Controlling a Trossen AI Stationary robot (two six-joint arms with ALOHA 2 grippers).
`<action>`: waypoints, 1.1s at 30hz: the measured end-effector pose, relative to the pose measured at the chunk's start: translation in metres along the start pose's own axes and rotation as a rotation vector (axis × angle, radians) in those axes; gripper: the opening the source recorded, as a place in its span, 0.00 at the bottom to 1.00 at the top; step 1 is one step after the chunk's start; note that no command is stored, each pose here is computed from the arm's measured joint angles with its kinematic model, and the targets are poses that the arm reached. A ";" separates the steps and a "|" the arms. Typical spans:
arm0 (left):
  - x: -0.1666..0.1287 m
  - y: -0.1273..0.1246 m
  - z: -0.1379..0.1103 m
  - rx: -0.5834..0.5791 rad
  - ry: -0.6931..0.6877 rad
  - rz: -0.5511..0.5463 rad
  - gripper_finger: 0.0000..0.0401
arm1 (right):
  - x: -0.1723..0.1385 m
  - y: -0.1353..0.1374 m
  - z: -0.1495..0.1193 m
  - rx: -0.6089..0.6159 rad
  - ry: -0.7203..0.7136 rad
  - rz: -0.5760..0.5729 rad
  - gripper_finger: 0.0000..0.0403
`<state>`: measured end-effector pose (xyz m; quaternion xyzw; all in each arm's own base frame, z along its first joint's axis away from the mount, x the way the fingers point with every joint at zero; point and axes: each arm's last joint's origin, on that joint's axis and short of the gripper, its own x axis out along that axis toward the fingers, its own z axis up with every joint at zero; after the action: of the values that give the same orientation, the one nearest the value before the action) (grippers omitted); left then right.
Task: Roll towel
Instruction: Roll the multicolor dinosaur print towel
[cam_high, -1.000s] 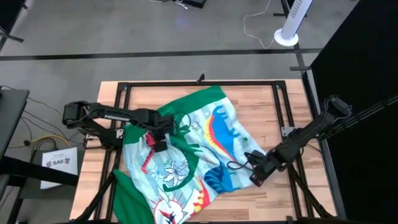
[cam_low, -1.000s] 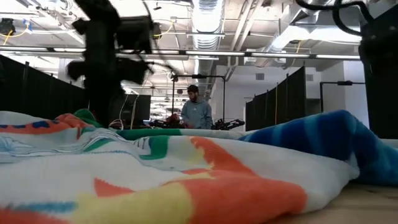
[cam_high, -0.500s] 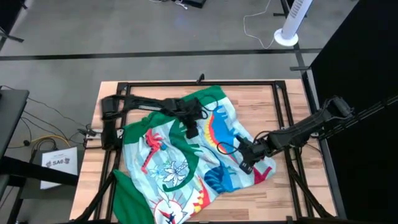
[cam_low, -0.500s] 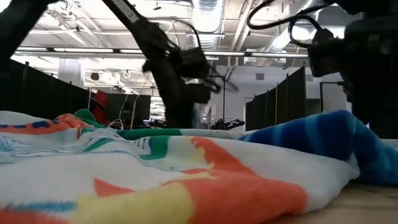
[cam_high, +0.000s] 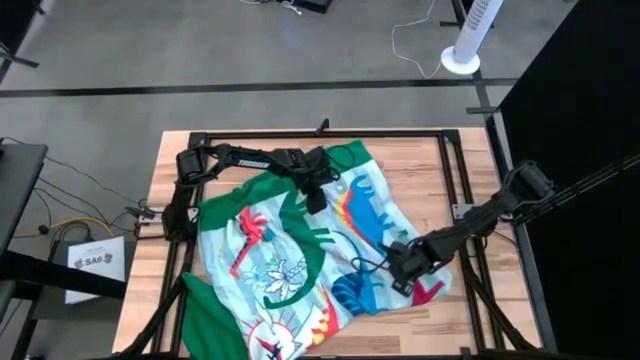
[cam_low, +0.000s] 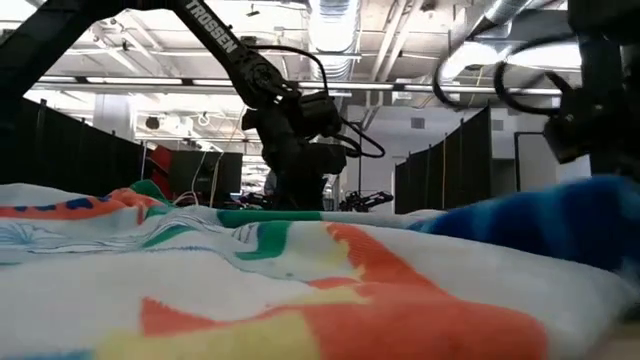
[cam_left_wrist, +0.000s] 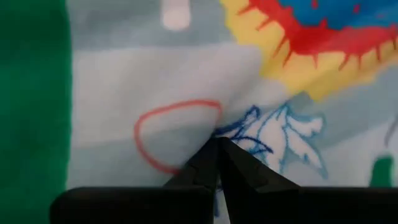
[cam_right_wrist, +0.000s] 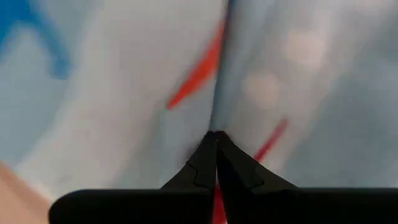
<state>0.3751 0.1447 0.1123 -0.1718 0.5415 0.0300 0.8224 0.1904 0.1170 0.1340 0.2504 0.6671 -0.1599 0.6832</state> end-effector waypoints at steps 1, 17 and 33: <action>-0.002 -0.002 0.000 0.013 -0.001 -0.026 0.01 | -0.005 -0.006 -0.002 0.015 0.014 -0.024 0.00; -0.091 -0.062 0.001 0.182 -0.075 -0.093 0.01 | -0.055 -0.074 0.078 0.008 -0.391 -0.057 0.00; -0.038 -0.129 -0.082 0.130 0.195 -0.171 0.01 | -0.021 -0.145 0.137 0.059 -0.268 -0.207 0.00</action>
<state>0.3174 0.0027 0.1494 -0.1658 0.6031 -0.0924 0.7748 0.2228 -0.0806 0.1342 0.1768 0.5874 -0.2807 0.7382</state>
